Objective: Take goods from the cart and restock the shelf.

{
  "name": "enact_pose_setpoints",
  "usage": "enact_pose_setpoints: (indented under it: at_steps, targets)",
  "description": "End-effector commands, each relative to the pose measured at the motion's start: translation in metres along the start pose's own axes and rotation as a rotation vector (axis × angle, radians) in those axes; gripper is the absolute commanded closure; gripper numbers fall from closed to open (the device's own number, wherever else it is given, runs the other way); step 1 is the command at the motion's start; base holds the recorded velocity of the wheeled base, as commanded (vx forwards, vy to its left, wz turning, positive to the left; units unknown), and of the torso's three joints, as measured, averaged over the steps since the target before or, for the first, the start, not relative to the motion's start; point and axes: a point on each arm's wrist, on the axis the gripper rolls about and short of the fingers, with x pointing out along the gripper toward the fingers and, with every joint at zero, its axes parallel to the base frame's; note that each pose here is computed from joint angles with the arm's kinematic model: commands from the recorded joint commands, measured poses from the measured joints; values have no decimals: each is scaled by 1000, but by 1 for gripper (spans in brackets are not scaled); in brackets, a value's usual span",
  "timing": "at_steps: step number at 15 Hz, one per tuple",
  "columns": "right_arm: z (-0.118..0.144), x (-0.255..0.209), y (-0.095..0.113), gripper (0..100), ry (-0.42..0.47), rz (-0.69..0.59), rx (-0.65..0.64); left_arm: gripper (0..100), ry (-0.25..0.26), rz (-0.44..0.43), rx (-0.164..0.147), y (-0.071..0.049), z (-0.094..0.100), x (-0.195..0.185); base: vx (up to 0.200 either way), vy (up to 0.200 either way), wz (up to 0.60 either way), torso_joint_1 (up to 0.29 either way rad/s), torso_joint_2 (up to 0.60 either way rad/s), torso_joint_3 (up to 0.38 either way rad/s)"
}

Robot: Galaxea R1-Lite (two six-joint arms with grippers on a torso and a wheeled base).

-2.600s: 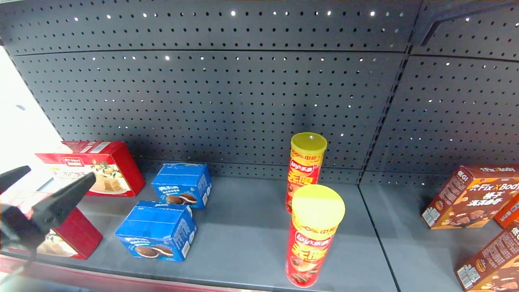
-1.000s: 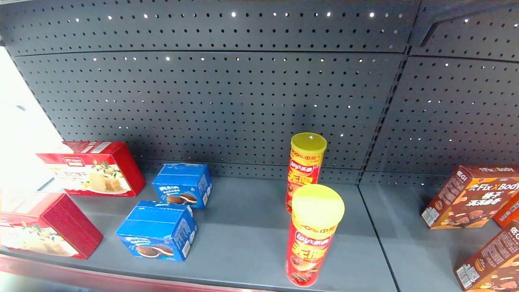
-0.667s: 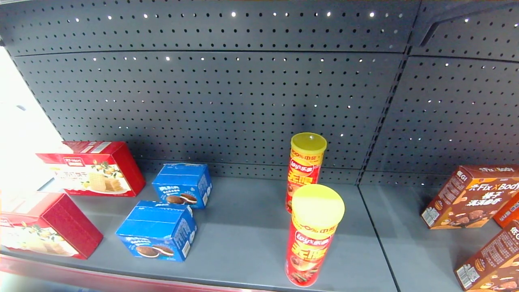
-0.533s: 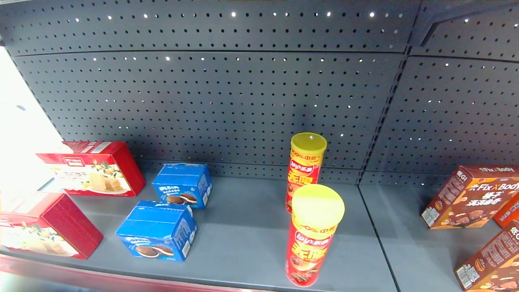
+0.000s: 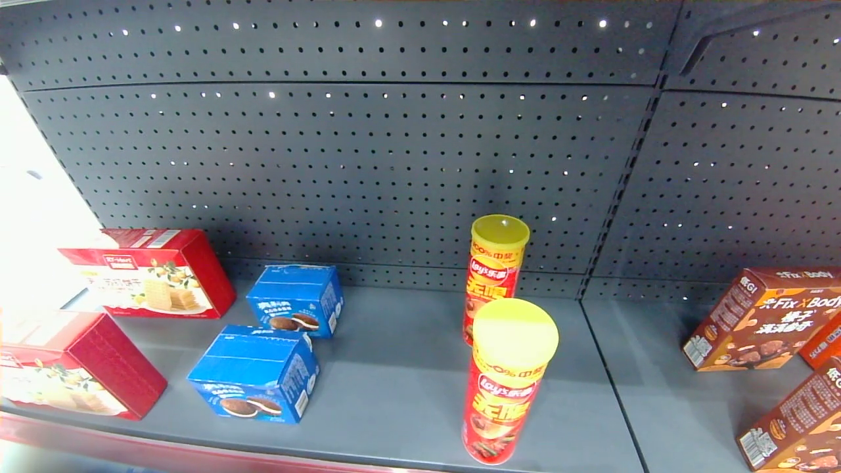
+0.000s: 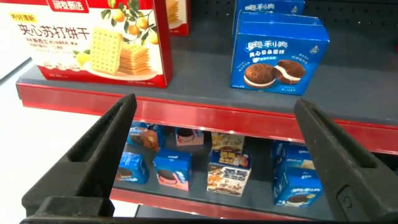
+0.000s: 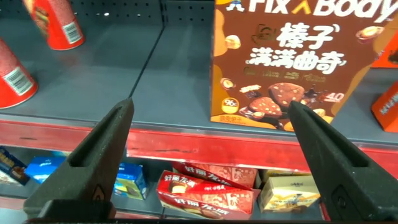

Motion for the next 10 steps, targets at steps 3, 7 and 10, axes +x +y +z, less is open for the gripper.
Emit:
enact_pose_setpoints:
  at_steps: [3,7,10]
  targets:
    - [0,0,-1,0,0,-65,6,0,4,1,-1,0,0,0,0,0,0,0,0,0]
    - [0,0,-1,0,2,-64,4,0,6,2,-4,0,0,0,0,0,0,0,0,0]
    - [0,0,-1,0,2,-57,0,0,4,1,-1,0,0,0,0,0,0,0,0,0]
